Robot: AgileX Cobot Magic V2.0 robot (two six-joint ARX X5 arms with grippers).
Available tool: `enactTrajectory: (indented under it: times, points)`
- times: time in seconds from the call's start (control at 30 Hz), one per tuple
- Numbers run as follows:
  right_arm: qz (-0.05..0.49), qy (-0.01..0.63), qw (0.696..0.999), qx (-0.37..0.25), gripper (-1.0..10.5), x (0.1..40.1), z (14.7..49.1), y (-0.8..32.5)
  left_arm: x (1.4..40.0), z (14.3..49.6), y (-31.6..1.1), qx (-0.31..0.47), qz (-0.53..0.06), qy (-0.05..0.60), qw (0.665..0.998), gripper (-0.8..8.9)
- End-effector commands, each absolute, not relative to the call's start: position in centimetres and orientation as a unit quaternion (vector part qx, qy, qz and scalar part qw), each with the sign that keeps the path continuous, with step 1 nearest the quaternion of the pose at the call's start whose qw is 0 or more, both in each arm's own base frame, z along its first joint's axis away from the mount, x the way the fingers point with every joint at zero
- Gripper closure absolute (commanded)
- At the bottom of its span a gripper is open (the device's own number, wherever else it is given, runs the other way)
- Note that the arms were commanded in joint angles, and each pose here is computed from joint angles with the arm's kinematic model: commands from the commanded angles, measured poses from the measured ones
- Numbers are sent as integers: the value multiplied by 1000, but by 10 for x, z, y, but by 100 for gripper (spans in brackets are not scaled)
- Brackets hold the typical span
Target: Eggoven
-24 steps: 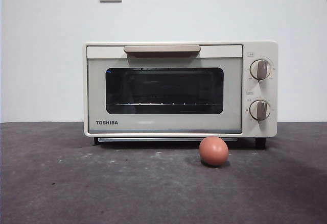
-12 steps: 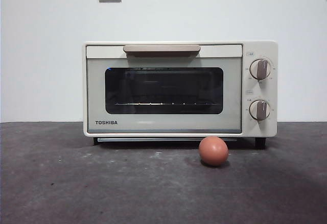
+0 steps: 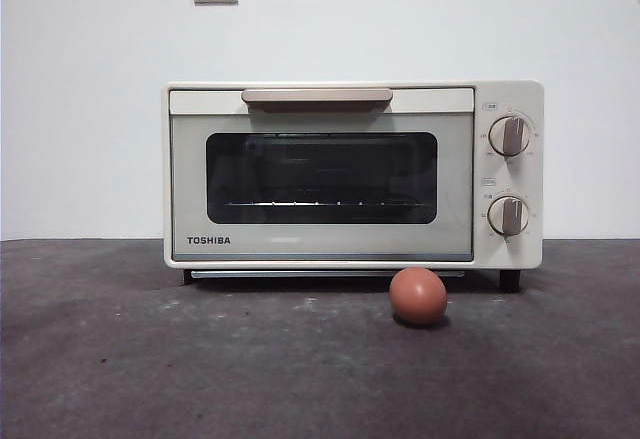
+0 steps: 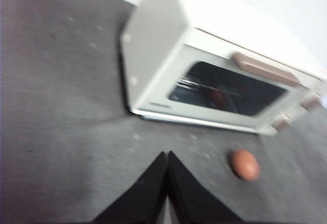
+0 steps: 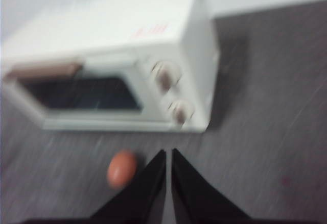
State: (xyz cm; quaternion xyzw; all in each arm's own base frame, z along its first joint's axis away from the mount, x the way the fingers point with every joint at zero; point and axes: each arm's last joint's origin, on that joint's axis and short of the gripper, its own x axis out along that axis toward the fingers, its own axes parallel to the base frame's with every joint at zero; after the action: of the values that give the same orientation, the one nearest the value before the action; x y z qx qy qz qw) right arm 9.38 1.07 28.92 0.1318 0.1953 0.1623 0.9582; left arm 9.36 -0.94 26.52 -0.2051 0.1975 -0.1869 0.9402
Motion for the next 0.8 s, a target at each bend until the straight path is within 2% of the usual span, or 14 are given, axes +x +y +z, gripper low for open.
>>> enactTrajectory:
  times: [0.03, 0.23, 0.43, 0.47, 0.6, 0.8]
  points:
    - [196, 241, 946, 87, 943, 97, 300, 14, 99, 280, -12, -173, -231, 209, 934, 806]
    - [260, 336, 904, 49, 943, 102, 311, 27, 107, 290, -18, -161, -282, 259, 910, 806]
    - [301, 358, 884, 28, 937, 104, 311, 37, 109, 289, -24, -146, -306, 293, 894, 806]
    - [304, 357, 883, 27, 908, 104, 311, 38, 109, 289, -24, -145, -308, 293, 893, 806]
    - [304, 352, 885, 35, 621, 105, 312, 39, 109, 289, -25, -144, -311, 292, 893, 806]
    - [293, 374, 878, 62, 595, 114, 309, 41, 110, 290, -25, -143, -311, 289, 894, 806]
